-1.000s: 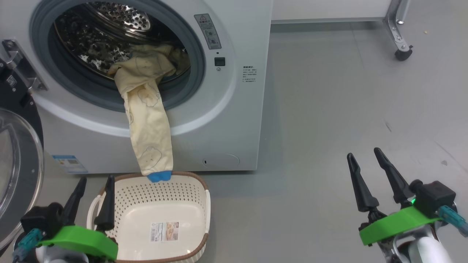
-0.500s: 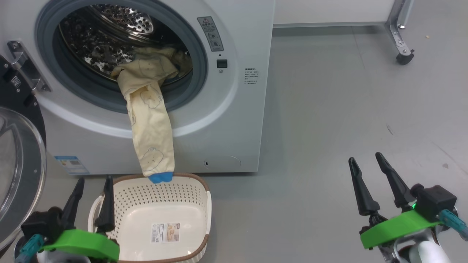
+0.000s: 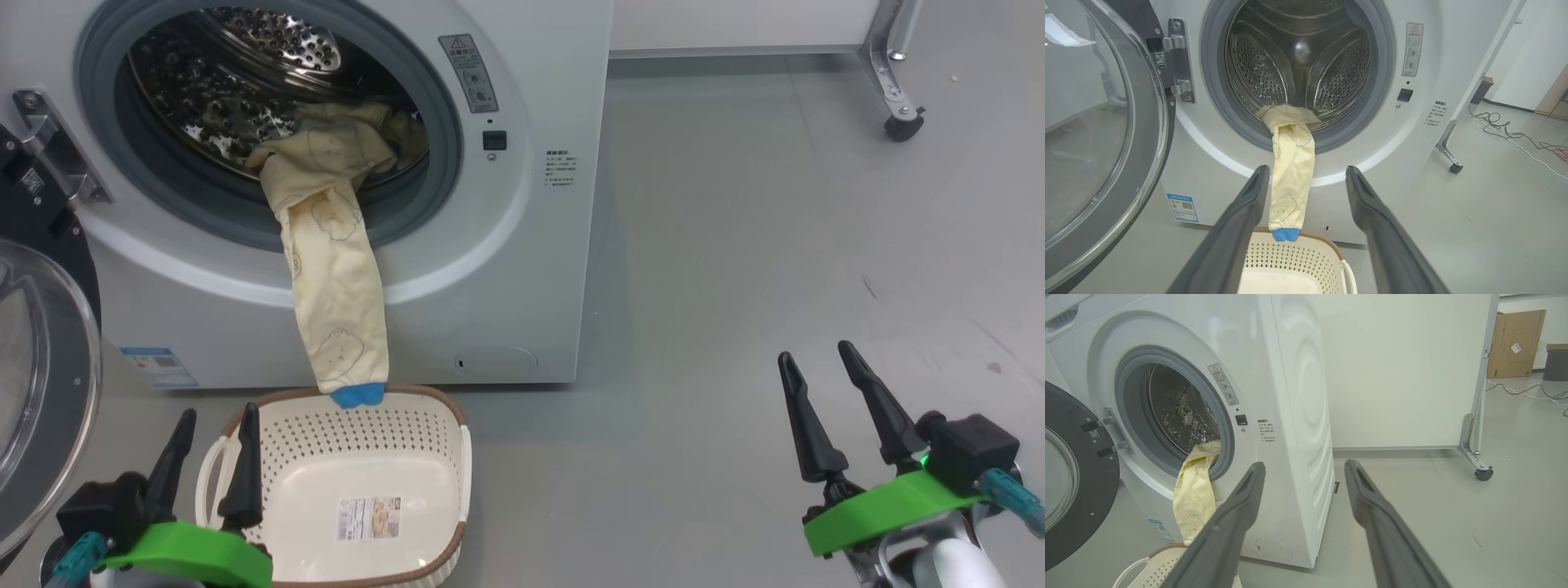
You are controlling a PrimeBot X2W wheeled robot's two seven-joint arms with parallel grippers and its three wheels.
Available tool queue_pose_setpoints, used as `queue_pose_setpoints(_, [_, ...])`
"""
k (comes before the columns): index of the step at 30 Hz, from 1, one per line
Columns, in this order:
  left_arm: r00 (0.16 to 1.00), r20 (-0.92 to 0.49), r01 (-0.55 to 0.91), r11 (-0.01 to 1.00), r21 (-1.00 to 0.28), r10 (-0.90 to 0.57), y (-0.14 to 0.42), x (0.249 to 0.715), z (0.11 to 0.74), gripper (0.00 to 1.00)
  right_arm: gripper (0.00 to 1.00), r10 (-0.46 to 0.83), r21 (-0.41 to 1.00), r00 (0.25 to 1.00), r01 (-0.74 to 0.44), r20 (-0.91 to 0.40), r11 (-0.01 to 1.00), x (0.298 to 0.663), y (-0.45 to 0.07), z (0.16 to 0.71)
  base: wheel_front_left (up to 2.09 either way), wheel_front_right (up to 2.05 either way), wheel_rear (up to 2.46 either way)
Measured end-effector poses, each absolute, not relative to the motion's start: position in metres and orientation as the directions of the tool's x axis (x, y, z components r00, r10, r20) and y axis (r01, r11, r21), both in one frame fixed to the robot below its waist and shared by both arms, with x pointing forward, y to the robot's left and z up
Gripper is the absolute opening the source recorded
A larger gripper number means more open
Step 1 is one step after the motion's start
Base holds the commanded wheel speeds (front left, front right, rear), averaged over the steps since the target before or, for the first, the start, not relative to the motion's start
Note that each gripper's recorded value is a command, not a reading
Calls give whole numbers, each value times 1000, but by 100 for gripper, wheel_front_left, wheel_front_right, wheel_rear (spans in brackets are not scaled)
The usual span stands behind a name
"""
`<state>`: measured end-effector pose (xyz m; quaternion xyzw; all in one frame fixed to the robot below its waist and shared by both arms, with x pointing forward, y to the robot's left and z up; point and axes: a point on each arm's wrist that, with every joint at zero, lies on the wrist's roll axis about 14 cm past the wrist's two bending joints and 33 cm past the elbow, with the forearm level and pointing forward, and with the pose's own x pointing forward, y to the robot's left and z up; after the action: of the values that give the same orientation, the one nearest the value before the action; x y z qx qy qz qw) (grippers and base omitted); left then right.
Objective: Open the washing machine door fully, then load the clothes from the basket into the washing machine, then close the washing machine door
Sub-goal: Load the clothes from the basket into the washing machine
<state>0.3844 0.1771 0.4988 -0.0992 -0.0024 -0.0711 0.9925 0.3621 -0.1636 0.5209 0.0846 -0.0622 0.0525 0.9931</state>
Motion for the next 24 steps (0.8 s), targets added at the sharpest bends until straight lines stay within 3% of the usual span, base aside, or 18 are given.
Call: queue_pose_setpoints(24, [989,5,146,970,-196,-148,174,385,492,100,100,97,163,988,-116,122,980,363,-163,518,0,0,0])
